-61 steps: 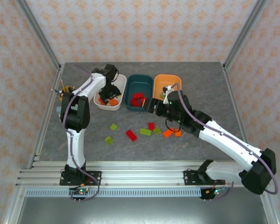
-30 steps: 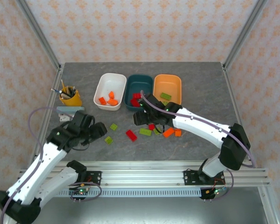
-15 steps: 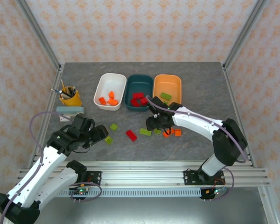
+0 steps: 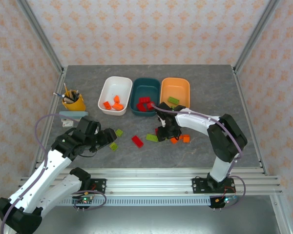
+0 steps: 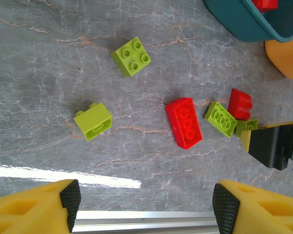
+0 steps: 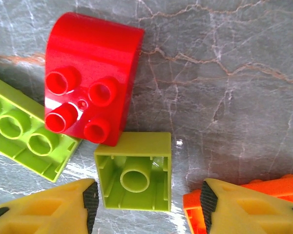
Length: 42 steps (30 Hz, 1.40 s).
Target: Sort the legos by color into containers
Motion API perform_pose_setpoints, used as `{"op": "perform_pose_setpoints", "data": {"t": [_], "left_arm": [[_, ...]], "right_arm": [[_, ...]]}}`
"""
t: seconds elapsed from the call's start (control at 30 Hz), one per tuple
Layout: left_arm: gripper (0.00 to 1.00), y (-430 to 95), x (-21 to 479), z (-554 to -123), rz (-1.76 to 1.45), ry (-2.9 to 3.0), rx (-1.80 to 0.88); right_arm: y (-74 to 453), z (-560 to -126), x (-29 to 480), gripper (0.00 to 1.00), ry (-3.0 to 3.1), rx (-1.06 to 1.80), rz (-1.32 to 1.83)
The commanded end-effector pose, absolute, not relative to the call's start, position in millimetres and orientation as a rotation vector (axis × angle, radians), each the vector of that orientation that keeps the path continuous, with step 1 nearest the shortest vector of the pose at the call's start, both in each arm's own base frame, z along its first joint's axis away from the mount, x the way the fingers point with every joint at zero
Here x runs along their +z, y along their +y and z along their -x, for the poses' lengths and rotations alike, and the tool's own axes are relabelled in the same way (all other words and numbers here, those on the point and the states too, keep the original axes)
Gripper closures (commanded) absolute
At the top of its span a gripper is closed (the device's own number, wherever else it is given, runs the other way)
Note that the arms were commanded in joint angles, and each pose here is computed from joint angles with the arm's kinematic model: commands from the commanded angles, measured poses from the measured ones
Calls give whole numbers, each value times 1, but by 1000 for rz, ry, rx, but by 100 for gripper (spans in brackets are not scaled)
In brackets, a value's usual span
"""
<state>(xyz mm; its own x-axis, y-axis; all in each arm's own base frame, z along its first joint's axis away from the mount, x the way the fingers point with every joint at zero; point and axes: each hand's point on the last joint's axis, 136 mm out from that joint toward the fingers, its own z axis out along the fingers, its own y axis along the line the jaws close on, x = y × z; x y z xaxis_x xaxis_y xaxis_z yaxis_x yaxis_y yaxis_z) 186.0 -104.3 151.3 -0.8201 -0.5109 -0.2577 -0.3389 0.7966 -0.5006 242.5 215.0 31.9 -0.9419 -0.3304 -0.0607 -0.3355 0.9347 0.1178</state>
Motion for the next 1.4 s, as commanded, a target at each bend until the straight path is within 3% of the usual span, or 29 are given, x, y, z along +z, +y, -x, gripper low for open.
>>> {"op": "perform_pose_setpoints", "data": {"t": [0.0, 0.37, 0.63, 0.9, 1.17, 1.37], "left_arm": [[25, -109, 166, -191, 617, 2557, -665], [25, -112, 166, -192, 613, 2553, -680], [25, -114, 169, -192, 601, 2546, -691], [25, -122, 176, -197, 565, 2531, -717], [25, -142, 206, -220, 505, 2465, -778], [25, -167, 227, -248, 439, 2430, -792]], "right_arm": [[212, -248, 34, 44, 3054, 156, 550], [220, -260, 31, 55, 3048, 163, 549], [216, -253, 26, 56, 3069, 159, 529], [213, -263, 59, 69, 2965, 161, 483], [181, -309, 140, 72, 2789, 164, 223], [143, -369, 153, 73, 2773, 59, 27]]}}
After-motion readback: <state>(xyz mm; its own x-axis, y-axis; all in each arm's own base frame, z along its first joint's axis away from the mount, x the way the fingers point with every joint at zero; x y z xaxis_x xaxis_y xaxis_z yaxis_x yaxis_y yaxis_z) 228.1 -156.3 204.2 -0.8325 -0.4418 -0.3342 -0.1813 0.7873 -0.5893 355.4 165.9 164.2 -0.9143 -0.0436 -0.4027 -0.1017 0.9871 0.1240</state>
